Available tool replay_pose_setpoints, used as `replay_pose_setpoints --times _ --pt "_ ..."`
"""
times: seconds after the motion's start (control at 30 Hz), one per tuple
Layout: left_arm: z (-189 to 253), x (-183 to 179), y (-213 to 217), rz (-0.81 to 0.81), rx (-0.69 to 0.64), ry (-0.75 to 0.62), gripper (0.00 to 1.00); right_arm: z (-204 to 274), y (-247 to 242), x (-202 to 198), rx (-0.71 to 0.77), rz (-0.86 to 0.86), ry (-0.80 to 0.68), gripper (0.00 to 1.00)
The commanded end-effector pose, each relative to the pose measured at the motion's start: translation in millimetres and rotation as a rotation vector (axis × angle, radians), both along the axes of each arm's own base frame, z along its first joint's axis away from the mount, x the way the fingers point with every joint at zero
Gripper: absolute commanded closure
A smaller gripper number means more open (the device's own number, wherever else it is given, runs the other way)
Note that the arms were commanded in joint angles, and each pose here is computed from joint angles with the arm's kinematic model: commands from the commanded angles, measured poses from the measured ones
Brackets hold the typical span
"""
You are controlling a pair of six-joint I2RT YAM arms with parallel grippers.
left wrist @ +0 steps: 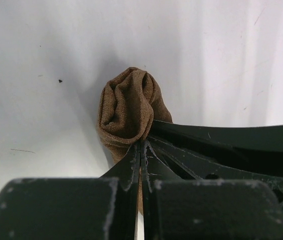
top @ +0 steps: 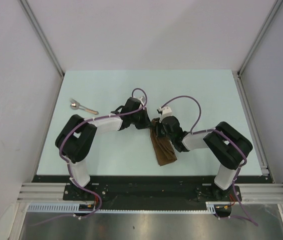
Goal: Fold the napkin into a case and place the utensils inside
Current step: Grasp the top corner of the smaller rectangle folded napkin from the folded napkin.
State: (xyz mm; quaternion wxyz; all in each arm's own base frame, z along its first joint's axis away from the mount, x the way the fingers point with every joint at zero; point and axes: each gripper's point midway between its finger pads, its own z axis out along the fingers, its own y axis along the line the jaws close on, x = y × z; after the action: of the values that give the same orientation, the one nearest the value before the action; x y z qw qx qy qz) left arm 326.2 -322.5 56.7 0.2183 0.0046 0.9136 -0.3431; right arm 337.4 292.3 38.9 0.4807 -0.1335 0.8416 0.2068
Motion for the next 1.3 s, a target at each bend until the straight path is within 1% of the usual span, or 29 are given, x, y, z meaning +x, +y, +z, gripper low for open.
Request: replay_pose_setpoints --times 0.0,0.03,0.07,0.13,0.17,0.27,0.33,0.47,0.57,0.63,0.67,0.73,0.8,0.83,0.97,1.27 --pt "17.4 -9.6 -17.5 -0.099 -0.087 0.008 1.0 53.9 31.6 0.2 0.193 0.105 -0.075 0.82" --pt "18.0 -7.6 -17.0 -0.098 -0.087 0.004 1.0 51.4 29.8 -1.3 0.189 0.104 -0.066 0.81" --pt "19.7 -6.4 -17.1 -0.1 -0.089 -0.003 1.0 50.5 28.0 -1.6 0.188 0.105 -0.063 0.77" --pt "19.8 -4.1 -14.4 -0.094 -0.088 -0.004 1.0 47.0 25.8 -5.5 0.191 0.106 -0.042 0.75" --pt "15.6 -7.2 -10.4 -0.092 -0.072 0.018 1.0 48.3 23.6 -7.1 0.193 0.104 -0.039 0.71" --pt "14.5 -4.5 -6.4 -0.081 -0.066 0.017 1.0 48.4 15.2 -11.1 0.202 0.083 -0.02 0.69" --pt "13.0 -4.6 -5.4 -0.08 -0.064 0.02 1.0 49.6 17.8 -16.9 0.222 0.114 0.008 0.67" --pt "8.6 -4.4 -3.8 -0.076 -0.055 0.026 1.0 50.7 12.2 -18.3 0.233 0.11 0.048 0.64" --pt "7.4 -4.6 -2.2 -0.074 -0.049 0.027 1.0 54.0 8.1 -23.1 0.266 0.106 0.07 0.64" --pt "8.0 -5.5 -2.7 -0.077 -0.05 0.027 1.0 55.9 4.1 -22.4 0.311 0.099 0.097 0.66" --pt "8.4 -6.0 -2.3 -0.079 -0.049 0.025 1.0 57.2 4.9 -24.3 0.331 0.116 0.111 0.69" --pt "7.6 -5.7 -1.6 -0.077 -0.048 0.028 1.0 60.2 0.6 -17.6 0.374 0.086 0.121 0.71" --pt "7.2 -5.8 -1.3 -0.077 -0.045 0.028 1.0 58.3 0.8 -15.3 0.384 0.083 0.15 0.82" --pt "6.9 -5.9 -1.2 -0.077 -0.045 0.028 1.0 56.2 -1.0 -11.2 0.387 0.07 0.162 0.85" --pt "6.4 -6.4 0.8 -0.077 -0.037 0.029 1.0 43.7 -14.1 -6.6 0.4 0.021 0.2 0.94" --pt "7.7 -6.2 0.3 -0.08 -0.044 0.026 1.0 14.3 -14.3 -4.8 0.415 0.007 0.279 0.98"
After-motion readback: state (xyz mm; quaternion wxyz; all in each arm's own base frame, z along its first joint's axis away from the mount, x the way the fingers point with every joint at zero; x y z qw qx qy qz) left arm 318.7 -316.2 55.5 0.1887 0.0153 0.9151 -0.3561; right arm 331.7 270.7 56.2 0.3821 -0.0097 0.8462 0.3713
